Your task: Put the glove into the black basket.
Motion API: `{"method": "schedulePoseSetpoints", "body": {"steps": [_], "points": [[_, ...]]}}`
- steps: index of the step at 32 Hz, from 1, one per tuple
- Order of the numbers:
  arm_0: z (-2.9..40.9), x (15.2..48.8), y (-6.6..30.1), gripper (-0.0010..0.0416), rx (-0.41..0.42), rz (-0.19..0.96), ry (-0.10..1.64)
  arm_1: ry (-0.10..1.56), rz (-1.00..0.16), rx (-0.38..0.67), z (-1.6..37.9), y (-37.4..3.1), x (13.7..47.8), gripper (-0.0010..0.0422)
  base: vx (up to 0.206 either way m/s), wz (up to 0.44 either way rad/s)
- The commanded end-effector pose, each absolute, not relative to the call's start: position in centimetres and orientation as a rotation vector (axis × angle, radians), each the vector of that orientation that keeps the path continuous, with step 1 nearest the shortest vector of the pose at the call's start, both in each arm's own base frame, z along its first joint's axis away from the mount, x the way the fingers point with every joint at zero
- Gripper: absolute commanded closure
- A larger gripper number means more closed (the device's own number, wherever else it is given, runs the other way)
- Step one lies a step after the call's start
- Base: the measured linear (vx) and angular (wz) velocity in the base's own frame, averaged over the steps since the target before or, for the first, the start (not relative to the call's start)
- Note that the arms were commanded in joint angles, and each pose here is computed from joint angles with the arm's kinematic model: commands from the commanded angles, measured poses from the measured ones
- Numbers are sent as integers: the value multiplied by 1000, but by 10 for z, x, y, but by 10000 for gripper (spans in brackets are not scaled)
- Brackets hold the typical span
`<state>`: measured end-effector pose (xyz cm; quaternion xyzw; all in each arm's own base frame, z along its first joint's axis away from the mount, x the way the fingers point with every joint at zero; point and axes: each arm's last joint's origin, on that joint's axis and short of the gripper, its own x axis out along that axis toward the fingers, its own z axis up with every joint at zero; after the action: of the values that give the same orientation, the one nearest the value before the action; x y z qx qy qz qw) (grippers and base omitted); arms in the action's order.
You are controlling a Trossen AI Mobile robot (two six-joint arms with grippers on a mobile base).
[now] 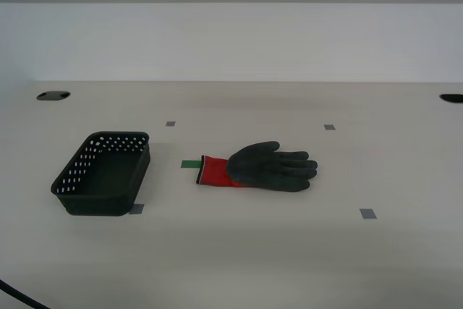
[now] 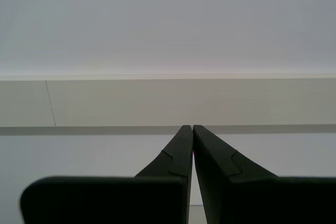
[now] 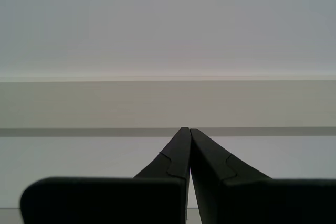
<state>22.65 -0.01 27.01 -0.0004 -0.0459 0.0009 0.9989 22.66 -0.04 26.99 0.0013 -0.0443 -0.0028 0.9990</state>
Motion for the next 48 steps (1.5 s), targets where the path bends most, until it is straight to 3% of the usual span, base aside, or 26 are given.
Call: {"method": "schedulePoseSetpoints", "body": {"steps": [1, 48], "points": [[271, 227, 0, 405, 0, 3, -96, -93, -8, 2, 270, 0, 227, 412, 0, 0], [271, 227, 0, 405, -1, 3, -96, -92, -10, 1, 270, 0, 227, 412, 0, 0]]}}
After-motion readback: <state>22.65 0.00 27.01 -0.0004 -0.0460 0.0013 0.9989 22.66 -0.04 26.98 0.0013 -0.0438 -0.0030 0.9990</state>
